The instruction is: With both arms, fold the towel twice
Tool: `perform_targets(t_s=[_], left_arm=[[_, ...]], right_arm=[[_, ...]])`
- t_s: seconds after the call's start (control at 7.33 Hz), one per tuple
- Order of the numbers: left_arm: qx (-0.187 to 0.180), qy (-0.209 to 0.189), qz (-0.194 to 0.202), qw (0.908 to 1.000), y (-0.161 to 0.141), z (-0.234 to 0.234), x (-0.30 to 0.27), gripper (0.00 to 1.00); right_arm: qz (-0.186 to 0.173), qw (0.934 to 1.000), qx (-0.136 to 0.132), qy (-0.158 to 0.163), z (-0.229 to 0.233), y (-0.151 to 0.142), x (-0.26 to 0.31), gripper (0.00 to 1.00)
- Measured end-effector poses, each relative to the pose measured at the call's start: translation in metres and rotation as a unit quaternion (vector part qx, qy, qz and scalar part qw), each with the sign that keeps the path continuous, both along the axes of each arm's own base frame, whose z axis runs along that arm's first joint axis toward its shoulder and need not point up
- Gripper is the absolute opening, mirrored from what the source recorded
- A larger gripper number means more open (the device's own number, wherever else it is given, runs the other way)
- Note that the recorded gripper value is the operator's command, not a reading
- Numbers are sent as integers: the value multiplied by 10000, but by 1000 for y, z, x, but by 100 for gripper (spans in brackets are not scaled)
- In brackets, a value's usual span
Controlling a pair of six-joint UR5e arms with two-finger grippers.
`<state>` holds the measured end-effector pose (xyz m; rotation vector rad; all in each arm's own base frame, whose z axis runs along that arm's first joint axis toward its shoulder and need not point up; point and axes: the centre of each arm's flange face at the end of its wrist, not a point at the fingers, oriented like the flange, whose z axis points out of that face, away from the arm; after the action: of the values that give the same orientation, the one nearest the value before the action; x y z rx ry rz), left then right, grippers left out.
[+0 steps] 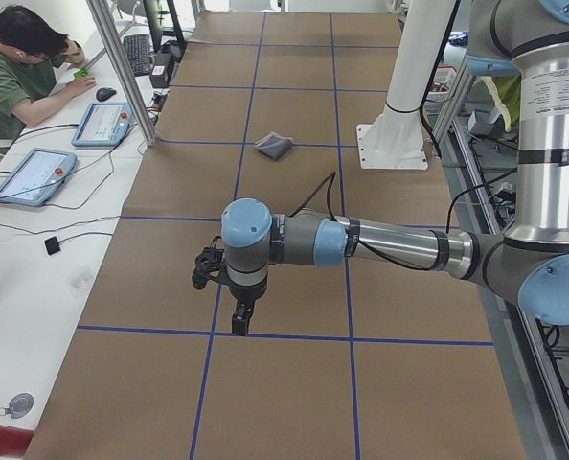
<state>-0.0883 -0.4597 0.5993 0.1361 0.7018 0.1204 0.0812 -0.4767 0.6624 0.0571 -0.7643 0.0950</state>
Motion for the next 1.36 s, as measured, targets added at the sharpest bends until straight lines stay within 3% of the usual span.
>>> perform_targets(t_s=[0.41,0.82,1.36], left_arm=[[25,-1,3,10000,-1,-3,0,100],[27,4,4,10000,-2,-5,1,100],[-29,8,108,9999,-3,2,10,100]], right_arm=[[271,9995,-164,-27,-53,-5,-18,100],[268,9989,-373,-64,-54,6,-25,100],[266,9987,-438,-64,-48,8,-25,100]])
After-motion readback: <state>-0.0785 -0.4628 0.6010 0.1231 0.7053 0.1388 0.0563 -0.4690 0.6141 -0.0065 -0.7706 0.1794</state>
